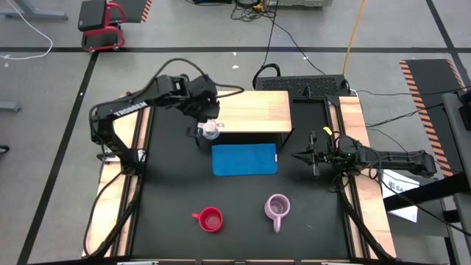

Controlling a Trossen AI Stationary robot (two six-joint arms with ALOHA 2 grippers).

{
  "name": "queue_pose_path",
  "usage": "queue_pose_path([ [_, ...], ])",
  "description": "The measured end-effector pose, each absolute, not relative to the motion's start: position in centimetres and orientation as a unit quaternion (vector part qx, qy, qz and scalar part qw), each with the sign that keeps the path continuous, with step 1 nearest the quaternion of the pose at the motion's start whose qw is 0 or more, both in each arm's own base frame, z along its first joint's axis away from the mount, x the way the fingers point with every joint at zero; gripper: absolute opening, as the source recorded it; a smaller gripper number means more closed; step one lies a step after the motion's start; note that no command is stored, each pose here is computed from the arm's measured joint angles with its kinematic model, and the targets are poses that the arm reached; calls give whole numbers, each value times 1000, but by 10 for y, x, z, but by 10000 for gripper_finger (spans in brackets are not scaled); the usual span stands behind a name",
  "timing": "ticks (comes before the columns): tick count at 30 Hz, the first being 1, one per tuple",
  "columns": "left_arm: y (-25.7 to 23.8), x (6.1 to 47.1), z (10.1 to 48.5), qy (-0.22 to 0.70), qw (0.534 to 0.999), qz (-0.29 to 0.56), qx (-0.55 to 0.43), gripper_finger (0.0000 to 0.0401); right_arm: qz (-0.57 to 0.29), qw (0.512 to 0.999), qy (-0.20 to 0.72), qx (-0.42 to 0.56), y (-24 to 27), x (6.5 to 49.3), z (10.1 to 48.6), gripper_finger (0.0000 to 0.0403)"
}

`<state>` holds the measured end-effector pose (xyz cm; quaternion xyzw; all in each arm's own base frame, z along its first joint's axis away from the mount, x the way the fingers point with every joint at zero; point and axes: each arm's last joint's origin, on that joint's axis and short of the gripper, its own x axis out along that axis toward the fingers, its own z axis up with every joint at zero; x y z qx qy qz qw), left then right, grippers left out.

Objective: Stack small to large cups/mugs on shelf
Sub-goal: Put the glass mug on the shelf

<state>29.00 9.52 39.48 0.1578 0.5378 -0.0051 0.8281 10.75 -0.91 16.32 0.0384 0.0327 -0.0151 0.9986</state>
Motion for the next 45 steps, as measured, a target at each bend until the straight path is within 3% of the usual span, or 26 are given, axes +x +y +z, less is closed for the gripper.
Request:
queue_pose_path([
  [16, 108, 272, 434, 485, 862, 4, 146, 1, -15, 998, 32, 42, -9, 108, 163, 0],
  [26, 95, 213, 462, 435, 889, 41, 138, 1, -14, 998, 36, 47, -9, 107, 163, 0],
  [37, 85, 167, 440, 384, 908, 96, 137, 0, -14, 998, 36, 46, -9, 107, 163, 0],
  [45, 100, 173, 422, 344, 921, 128, 126, 0, -14, 998, 36, 46, -9, 107, 163, 0],
])
